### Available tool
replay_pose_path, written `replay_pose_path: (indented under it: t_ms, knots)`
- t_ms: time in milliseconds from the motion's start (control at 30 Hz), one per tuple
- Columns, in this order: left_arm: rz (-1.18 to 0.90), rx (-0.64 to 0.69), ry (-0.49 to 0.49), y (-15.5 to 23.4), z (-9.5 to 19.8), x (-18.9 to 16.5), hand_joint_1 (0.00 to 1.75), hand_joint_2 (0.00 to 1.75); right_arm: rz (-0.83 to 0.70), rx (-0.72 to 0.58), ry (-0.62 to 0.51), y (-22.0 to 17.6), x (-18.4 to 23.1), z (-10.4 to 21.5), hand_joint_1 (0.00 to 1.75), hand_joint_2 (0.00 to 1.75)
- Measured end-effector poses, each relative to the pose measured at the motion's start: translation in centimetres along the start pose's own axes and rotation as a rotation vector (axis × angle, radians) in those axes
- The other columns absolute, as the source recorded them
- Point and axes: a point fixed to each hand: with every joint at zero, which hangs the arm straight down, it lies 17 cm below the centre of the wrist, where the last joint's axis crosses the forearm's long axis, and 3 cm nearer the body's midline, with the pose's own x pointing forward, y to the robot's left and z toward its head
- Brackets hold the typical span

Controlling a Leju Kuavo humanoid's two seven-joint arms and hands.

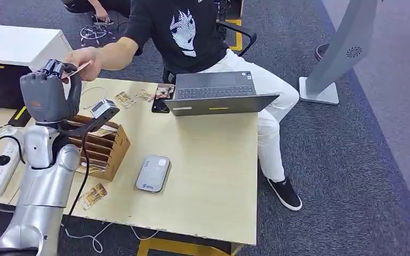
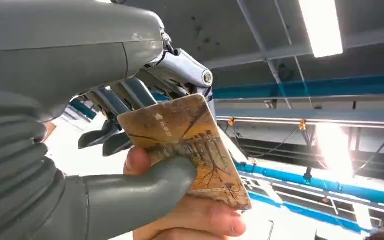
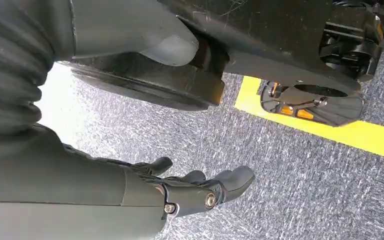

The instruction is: Pass the card to the sensor for recognition and then transmit it.

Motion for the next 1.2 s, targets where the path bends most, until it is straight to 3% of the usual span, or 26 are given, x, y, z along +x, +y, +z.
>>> replay_pose_path:
  t_ms: [567, 600, 733, 1200]
  knots:
    - [-0.203, -0.143, 0.072, -4.1, 0.3, -6.1, 1.75, 1.75, 0.019, -0.003, -0.002, 0.0, 0.1, 0.0, 0.0, 1.75]
    - [-0.204, -0.145, 0.076, -4.1, 0.3, -6.3, 0.0, 1.75, 0.019, -0.003, -0.003, 0.0, 0.1, 0.0, 0.0, 1.75]
    - [-0.187, -0.138, 0.063, -4.0, 0.5, -6.0, 0.0, 1.75, 0.02, -0.005, -0.003, -0.1, 0.1, 0.0, 0.0, 1.75]
    - [-0.076, 0.034, -0.033, 0.8, -0.9, 1.3, 0.0, 1.75, 0.02, -0.001, -0.011, 0.3, 0.3, 0.1, 0.0, 1.75]
